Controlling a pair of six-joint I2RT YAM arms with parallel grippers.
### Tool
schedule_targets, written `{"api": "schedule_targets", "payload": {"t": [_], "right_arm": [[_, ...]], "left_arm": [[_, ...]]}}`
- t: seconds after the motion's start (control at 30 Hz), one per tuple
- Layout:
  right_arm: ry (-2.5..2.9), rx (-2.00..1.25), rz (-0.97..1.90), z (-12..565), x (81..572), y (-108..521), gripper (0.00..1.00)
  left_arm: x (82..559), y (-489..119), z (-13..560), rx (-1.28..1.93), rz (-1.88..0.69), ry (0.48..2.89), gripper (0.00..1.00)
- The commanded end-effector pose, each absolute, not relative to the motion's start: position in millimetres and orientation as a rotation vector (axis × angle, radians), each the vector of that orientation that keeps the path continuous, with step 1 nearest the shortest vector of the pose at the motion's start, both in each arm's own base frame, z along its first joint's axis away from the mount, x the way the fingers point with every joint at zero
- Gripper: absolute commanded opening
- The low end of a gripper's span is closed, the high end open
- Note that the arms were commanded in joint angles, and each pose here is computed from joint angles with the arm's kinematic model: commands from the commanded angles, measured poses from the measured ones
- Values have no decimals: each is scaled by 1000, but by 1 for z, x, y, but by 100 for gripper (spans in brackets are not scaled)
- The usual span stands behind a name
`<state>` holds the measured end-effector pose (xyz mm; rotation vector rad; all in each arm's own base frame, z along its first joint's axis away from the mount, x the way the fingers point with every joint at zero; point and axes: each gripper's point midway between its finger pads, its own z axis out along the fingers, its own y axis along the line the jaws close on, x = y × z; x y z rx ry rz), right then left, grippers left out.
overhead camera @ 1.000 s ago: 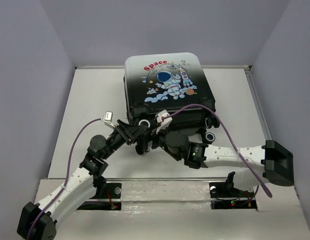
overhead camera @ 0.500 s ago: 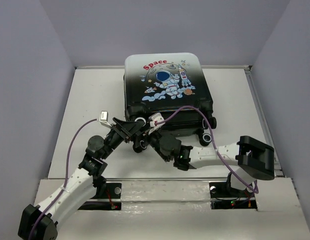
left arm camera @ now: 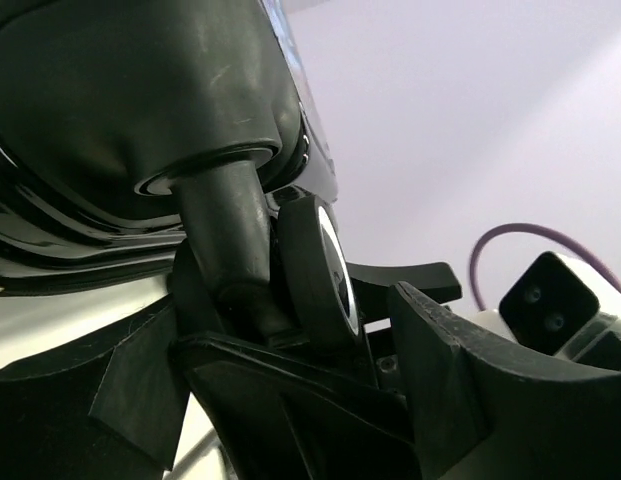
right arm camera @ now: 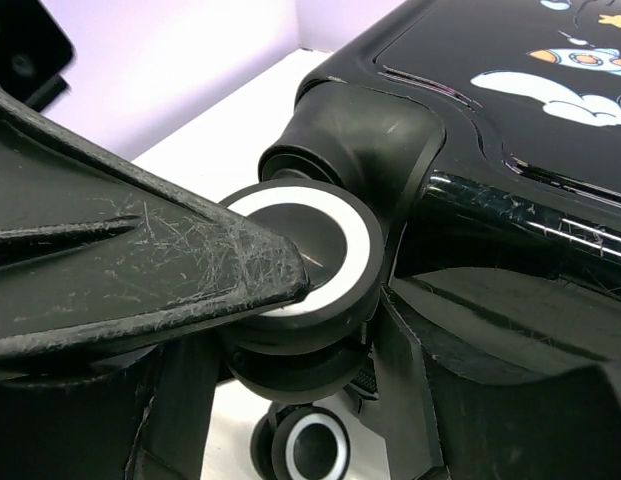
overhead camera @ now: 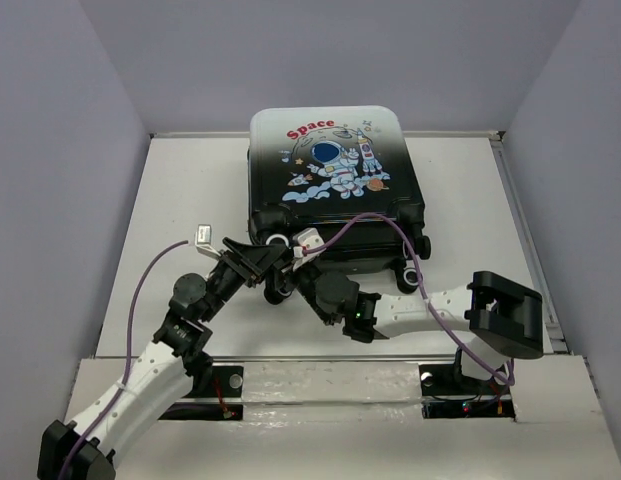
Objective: Pack the luggage
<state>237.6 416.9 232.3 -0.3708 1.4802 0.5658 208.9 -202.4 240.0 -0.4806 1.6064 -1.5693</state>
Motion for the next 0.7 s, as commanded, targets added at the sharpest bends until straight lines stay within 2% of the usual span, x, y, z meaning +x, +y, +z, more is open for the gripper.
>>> {"api": "schedule_targets", "payload": {"t": [0.0,0.07,0.1,0.17,0.3,0.43,0.67], "right_arm": [[1336,-86,637,312,255,388,7],[1341,-87,652,314,253,378,7],[1361,-109,641,310,254,375,7],[1371,-122,683,316,254,371,7],[1426,-217,712,310,247,378,7],[1453,-282,764,314,241,387,7],[1476,-324,806,320,237,389,7]], "left_arm": [[197,-202,239,-275,-1372,1722,82],[209,-177,243,-314,-1180,1694,82],[209,-166,226,-350,-1093,1754,81],[214,-141,222,-434,-975,1712,80],[212,-131,190,-495,-940,1718,61],[215,-145,152,-468,-970,1785,51],[229,-162,153,-311,-944,1766,48]]}}
